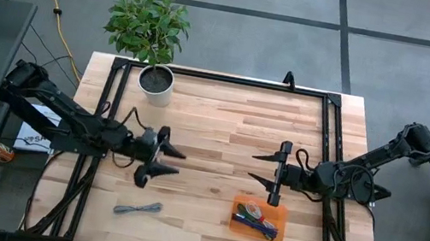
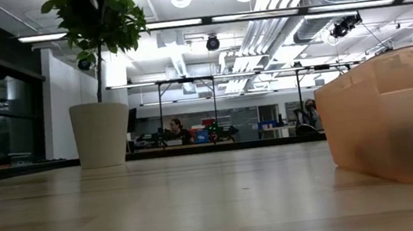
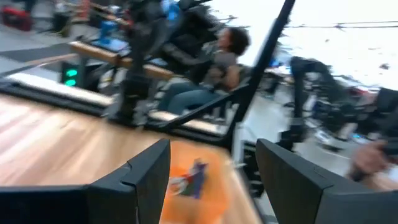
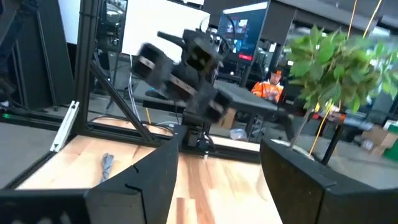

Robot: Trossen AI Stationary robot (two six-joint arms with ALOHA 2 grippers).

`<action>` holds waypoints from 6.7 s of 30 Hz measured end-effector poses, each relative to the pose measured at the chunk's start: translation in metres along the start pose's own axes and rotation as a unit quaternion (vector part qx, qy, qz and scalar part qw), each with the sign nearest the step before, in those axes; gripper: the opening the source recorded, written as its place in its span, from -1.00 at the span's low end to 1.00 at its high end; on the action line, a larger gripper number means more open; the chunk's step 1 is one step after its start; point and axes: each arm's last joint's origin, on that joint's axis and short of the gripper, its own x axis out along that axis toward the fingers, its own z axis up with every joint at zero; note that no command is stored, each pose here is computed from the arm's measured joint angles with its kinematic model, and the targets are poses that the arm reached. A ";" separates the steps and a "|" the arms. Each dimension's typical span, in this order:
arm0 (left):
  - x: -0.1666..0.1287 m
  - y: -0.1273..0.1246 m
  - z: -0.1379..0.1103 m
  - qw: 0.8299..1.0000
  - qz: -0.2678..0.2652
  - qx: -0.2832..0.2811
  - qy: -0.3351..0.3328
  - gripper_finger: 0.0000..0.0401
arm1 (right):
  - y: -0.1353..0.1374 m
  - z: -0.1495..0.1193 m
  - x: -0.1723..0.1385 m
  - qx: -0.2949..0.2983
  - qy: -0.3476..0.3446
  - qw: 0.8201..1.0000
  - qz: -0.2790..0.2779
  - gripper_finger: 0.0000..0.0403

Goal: Pick and place USB-C Cables
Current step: Put the gray charger cable into the orange bin

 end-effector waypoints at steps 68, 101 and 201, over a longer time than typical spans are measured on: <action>0.029 -0.106 -0.159 0.710 0.231 0.055 0.663 -0.38 | 0.002 -0.006 0.000 0.018 0.029 0.999 0.008 0.08; 0.065 -0.055 0.001 0.942 0.109 0.255 0.188 -1.00 | 0.005 -0.007 0.000 0.046 0.025 0.997 0.053 0.08; 0.081 0.012 -0.012 0.983 0.123 0.115 0.070 -0.27 | 0.022 0.010 0.072 0.129 0.132 0.981 0.061 -0.96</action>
